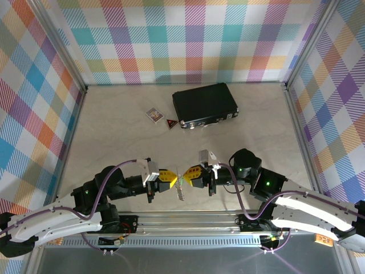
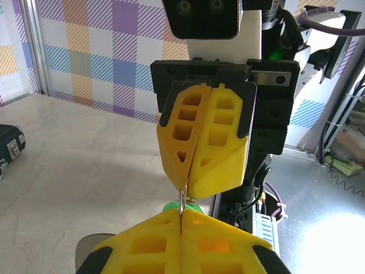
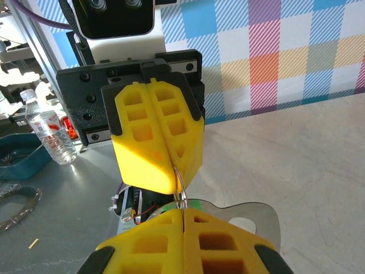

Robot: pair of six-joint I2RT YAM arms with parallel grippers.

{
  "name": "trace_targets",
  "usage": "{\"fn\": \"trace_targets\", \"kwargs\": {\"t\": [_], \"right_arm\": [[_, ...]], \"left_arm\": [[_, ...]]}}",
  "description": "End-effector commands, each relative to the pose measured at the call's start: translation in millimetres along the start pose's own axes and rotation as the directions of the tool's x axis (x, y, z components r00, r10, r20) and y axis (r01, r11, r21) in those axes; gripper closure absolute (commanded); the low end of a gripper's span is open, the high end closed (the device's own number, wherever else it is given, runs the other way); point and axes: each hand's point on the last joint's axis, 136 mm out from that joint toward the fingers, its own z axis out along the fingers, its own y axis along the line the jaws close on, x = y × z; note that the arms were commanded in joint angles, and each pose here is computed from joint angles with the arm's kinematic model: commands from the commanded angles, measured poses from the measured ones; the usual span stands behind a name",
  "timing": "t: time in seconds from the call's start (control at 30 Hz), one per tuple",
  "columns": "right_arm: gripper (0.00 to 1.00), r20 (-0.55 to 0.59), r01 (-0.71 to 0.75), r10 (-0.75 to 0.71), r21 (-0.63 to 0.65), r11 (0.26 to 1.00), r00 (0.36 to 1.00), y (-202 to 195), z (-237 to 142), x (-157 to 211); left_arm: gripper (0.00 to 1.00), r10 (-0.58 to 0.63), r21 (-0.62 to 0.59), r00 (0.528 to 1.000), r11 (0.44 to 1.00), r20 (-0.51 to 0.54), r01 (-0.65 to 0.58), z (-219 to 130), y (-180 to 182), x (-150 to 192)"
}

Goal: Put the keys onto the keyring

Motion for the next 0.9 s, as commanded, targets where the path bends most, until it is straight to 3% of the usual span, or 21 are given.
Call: {"fn": "trace_targets", "kwargs": {"t": [0.0, 0.87], "right_arm": [[1.00, 0.043, 0.002, -0.002, 0.004, 1.000, 0.999, 2.0, -3.9, -8.6], [1.00, 0.028, 0.010, -0.010, 0.003, 1.000, 1.000, 0.8, -0.9, -4.9]], "left_arm": [[1.00, 0.003, 0.021, 0.998, 1.000, 0.064, -0.004, -1.1, -4.9, -14.2], [1.00, 0.002, 0.028, 0.998, 1.000, 0.059, -0.004, 0.8, -6.0, -14.7]]}}
